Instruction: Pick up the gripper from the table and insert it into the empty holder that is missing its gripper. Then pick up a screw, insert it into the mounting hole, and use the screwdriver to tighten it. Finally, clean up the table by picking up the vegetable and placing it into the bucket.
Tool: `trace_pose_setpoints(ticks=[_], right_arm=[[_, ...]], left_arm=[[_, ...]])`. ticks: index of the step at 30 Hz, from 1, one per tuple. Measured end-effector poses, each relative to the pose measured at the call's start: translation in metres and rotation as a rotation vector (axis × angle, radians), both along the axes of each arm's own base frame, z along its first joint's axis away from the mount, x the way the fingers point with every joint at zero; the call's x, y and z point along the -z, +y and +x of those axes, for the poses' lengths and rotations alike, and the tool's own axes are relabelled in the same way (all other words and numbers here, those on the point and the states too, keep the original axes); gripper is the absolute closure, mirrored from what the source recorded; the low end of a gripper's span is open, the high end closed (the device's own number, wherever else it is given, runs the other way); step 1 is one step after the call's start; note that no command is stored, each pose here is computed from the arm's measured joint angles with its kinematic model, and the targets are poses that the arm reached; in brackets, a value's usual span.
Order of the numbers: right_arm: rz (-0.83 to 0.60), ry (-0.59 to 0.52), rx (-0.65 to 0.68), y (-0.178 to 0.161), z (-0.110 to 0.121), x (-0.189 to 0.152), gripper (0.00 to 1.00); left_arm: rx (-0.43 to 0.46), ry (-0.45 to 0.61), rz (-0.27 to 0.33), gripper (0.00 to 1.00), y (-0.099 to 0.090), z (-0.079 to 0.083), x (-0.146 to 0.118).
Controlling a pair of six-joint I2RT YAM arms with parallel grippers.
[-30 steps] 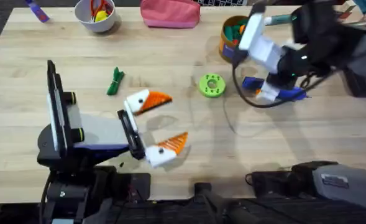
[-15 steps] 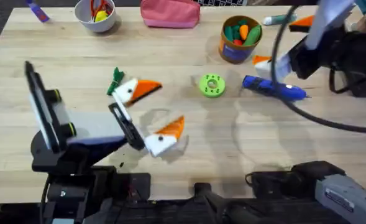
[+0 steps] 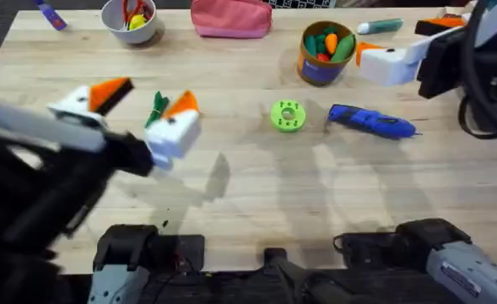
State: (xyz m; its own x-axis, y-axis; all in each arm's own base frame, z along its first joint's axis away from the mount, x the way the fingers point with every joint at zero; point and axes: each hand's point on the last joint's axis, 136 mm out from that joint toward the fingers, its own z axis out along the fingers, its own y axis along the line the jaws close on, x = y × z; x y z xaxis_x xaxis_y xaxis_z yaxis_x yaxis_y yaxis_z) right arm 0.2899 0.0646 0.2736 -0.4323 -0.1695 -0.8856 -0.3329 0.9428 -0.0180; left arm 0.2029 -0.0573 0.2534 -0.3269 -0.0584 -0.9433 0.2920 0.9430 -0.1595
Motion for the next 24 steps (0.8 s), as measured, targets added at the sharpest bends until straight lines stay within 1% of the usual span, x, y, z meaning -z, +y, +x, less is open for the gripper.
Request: trace_pose_setpoints(ticks=[3,7,11,15,16,17,19,20,21,22,23,24], right_arm=[[0.008,0.003,0.004,0.0,0.0,0.0,0.01],[0.017,0.009,0.006,0.001,0.0,0.001,0.01],[0.019,0.015,0.003,0.001,0.001,0.002,0.01],[0.019,0.015,0.003,0.001,0.001,0.002,0.01],[0.021,0.017,0.004,0.001,0.001,0.003,0.011],[0.021,0.017,0.004,0.001,0.001,0.003,0.011],[0.021,0.017,0.004,0.001,0.001,0.003,0.011],[0.021,0.017,0.004,0.001,0.001,0.003,0.011],[0.021,0.017,0.004,0.001,0.001,0.003,0.011],[0.021,0.017,0.004,0.001,0.001,0.003,0.01],[0.021,0.018,0.004,0.001,0.001,0.003,0.01],[0.021,0.018,0.004,0.001,0.001,0.003,0.01]], left_arm=[[-0.071,0.136,0.042,0.015,0.013,0.005,-0.007],[-0.099,0.291,0.078,0.015,0.02,0.017,-0.011],[-0.097,0.368,0.092,0.015,0.02,0.035,-0.009],[-0.11,0.443,0.122,0.011,0.024,0.045,0.007],[-0.188,0.544,0.191,0.55,0.042,0.052,0.026],[-0.213,0.571,0.213,0.724,0.047,0.055,0.029],[-0.247,0.604,0.251,0.968,0.055,0.063,0.034],[-0.255,0.615,0.263,0.98,0.058,0.067,0.035],[-0.264,0.628,0.28,0.862,0.06,0.071,0.037],[-0.268,0.643,0.288,0.694,0.062,0.075,0.04],[-0.271,0.657,0.297,0.551,0.063,0.078,0.043],[-0.274,0.675,0.308,0.376,0.065,0.081,0.048]])
